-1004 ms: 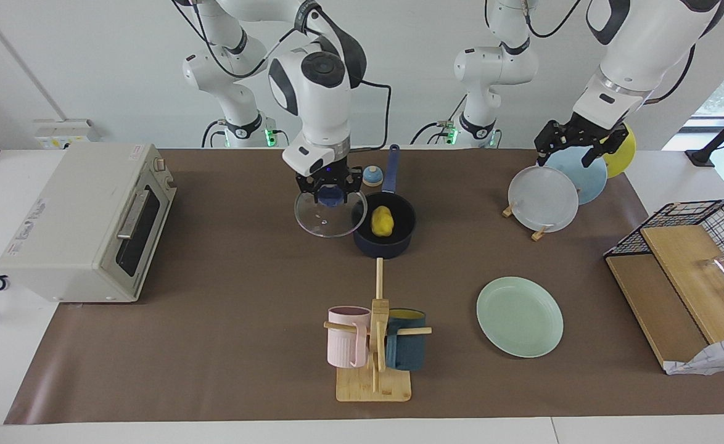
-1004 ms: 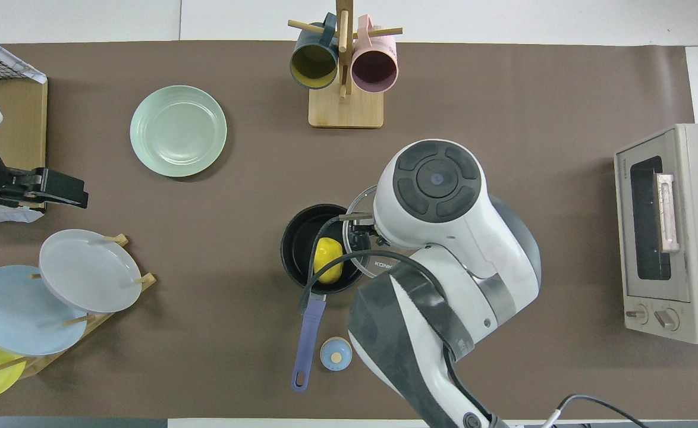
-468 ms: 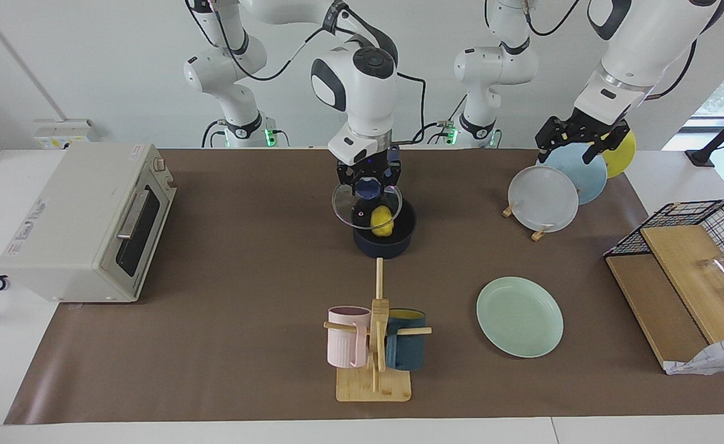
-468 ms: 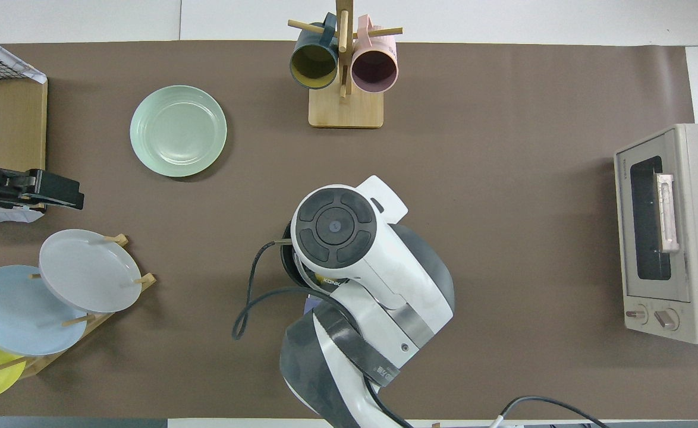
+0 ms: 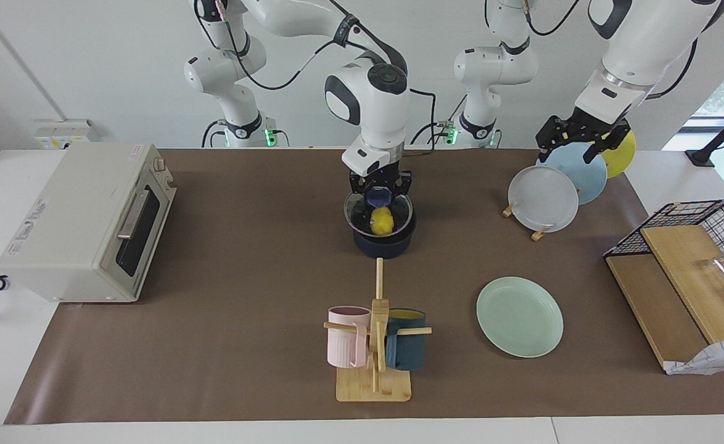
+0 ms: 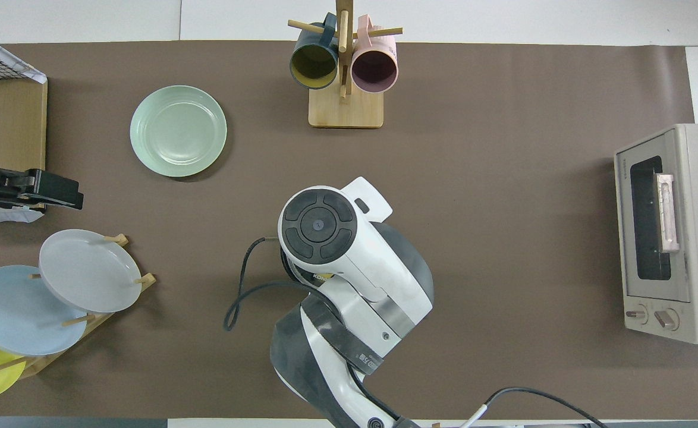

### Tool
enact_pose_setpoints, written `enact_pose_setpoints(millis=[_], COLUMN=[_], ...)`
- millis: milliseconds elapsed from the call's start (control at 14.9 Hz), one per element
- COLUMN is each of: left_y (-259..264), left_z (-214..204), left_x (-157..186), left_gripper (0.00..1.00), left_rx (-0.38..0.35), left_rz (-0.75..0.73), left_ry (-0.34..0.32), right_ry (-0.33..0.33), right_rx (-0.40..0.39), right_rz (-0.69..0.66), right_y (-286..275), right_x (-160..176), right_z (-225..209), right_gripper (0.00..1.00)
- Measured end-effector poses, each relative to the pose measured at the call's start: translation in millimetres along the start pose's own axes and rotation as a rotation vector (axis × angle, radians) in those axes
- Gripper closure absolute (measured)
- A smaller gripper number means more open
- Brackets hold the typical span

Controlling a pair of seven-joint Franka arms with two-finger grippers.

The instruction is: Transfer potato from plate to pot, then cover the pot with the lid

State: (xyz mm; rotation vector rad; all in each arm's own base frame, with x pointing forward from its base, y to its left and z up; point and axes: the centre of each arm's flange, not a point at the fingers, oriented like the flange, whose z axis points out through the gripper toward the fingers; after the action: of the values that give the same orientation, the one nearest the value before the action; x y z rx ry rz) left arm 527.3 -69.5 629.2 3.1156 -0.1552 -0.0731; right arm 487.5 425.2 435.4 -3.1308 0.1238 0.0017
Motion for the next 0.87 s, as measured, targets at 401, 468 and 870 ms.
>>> enact_pose_setpoints(millis=[401, 468, 870], left_y=[-0.2, -0.2, -0.3], left_z=[-0.1, -0.2, -0.3], left_x=[-0.1, -0.1, -0.2], left_gripper=[0.0, 0.0, 0.0], left_rx=[0.0, 0.0, 0.0], left_rz=[0.0, 0.0, -0.001], left_ry=[0.0, 0.0, 0.001], right_ry=[0.0, -0.002, -0.001], right_rx=[0.002, -0.001, 0.0], right_rz=[-0.013, -0.013, -0.011], right_y=[-11.1, -11.5, -12.0], right_x=[-1.4, -0.3, 1.4], right_z=[20.0, 24.3, 28.8], right_gripper=[0.34, 0.34, 0.34])
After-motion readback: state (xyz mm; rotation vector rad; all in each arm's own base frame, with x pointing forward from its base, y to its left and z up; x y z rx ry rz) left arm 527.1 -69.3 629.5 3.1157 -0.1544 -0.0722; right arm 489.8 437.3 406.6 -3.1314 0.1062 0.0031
